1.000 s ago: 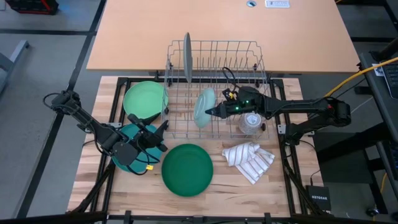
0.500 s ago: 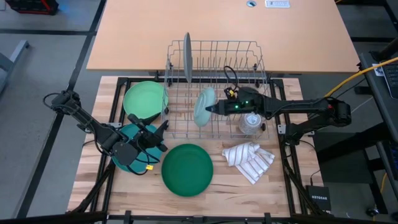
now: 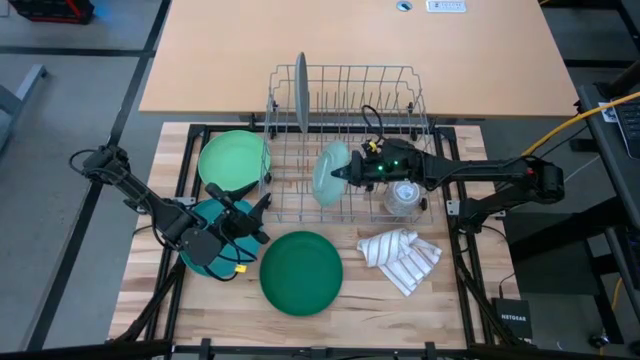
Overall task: Sort dishes
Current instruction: Put the light green plate in the dish rack
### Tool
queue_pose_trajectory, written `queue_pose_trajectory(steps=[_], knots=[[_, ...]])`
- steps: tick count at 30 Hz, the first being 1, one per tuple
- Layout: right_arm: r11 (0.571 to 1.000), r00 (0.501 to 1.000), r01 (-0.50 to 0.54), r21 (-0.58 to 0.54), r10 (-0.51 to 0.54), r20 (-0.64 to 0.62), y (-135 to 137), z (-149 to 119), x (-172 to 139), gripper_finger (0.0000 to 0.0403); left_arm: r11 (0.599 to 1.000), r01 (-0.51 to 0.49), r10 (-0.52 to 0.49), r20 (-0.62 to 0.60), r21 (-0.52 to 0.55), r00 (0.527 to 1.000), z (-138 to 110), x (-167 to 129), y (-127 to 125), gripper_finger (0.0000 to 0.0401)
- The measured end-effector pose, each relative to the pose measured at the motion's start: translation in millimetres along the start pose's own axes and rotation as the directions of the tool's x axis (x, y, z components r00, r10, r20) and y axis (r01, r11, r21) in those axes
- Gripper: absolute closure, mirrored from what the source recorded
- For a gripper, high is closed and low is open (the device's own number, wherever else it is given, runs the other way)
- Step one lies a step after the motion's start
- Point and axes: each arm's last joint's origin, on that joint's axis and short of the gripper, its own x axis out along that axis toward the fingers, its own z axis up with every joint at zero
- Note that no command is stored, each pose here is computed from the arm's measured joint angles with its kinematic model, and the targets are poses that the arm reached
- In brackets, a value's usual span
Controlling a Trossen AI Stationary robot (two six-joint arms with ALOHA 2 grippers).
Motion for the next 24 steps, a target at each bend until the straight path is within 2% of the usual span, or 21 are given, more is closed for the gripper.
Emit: queue_pose_trajectory(steps=[3,14,24], knots=[[0.996,1.0,-0.004,0.091,0.002,0.014,0,2,0,0.0297,1.0,0.0,0.0,0.0,-0.009,1.0,0,0,0,0.0219],[0.956,0.992,-0.097,0.278,0.069,0.109,28,8,-3,0.0297,1.0,0.001,-0.001,0.0,-0.018,1.0,0,0,0,0.0219],[0.949,0.991,-0.006,0.315,-0.037,0.129,18,7,-2,0.0297,1.0,0.001,-0.001,0.0,-0.003,1.0,-2,0,-1,0.0219]])
